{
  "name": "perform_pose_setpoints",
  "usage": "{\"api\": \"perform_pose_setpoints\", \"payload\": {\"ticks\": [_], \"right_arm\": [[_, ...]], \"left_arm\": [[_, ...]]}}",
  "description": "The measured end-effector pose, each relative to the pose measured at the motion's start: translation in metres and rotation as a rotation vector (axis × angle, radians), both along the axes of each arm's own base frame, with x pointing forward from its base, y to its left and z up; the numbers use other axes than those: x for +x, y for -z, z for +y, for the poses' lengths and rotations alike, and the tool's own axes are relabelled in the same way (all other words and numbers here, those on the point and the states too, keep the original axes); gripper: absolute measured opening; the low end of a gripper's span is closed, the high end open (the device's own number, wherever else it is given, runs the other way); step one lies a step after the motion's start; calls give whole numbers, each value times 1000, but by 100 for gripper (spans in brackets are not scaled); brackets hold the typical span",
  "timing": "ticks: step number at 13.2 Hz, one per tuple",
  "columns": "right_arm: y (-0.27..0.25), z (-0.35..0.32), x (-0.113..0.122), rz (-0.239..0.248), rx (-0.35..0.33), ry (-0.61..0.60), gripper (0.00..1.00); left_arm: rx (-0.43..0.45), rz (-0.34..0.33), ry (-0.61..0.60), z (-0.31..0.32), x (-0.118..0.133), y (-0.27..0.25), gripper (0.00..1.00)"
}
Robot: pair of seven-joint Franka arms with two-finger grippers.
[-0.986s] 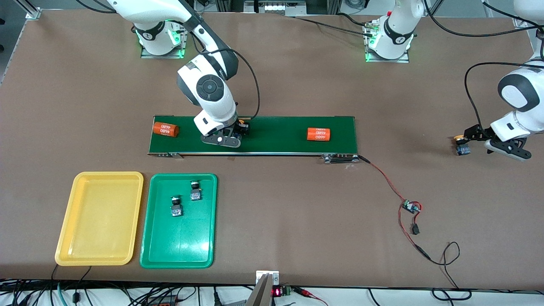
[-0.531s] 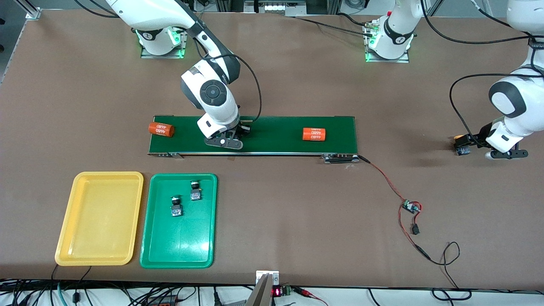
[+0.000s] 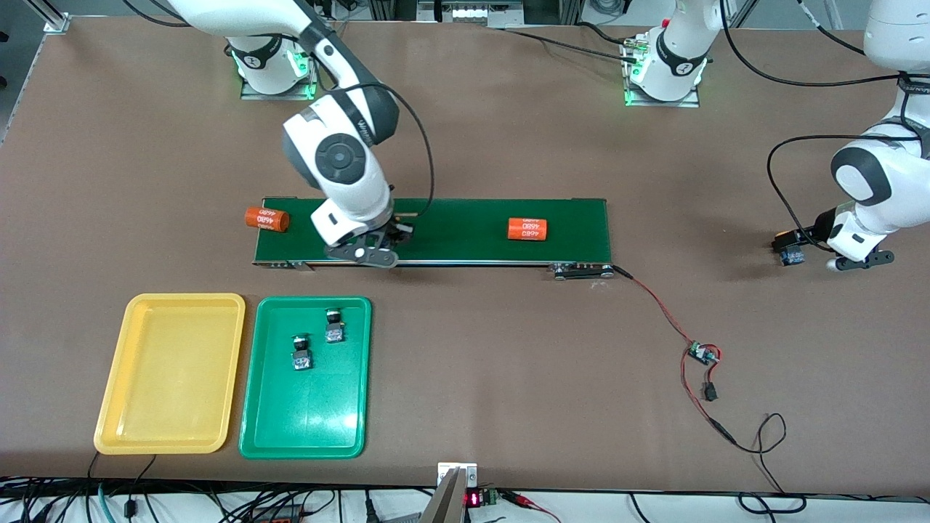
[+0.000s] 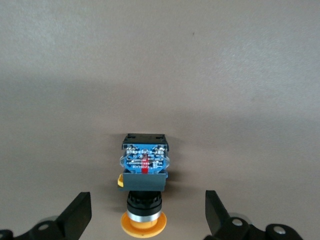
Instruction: Sort buttons by color to trays
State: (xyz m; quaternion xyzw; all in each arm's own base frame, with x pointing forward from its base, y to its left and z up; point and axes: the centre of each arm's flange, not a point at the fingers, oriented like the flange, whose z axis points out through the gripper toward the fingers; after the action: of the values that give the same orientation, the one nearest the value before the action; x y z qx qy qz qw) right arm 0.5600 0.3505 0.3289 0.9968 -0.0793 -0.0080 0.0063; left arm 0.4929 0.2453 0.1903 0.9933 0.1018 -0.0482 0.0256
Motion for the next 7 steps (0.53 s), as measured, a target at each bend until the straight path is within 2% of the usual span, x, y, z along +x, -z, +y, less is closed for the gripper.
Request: {"api": "perform_pose_setpoints", "payload": {"ticks": [3,7], "right_arm": [[-20,-74,53,-40,11,-9,33],[-17,-212,107,-46,11,-60,33]], "left_arm": [[20,15,33,0,0,4,100],[35,13,45,1,0,9,100]]}}
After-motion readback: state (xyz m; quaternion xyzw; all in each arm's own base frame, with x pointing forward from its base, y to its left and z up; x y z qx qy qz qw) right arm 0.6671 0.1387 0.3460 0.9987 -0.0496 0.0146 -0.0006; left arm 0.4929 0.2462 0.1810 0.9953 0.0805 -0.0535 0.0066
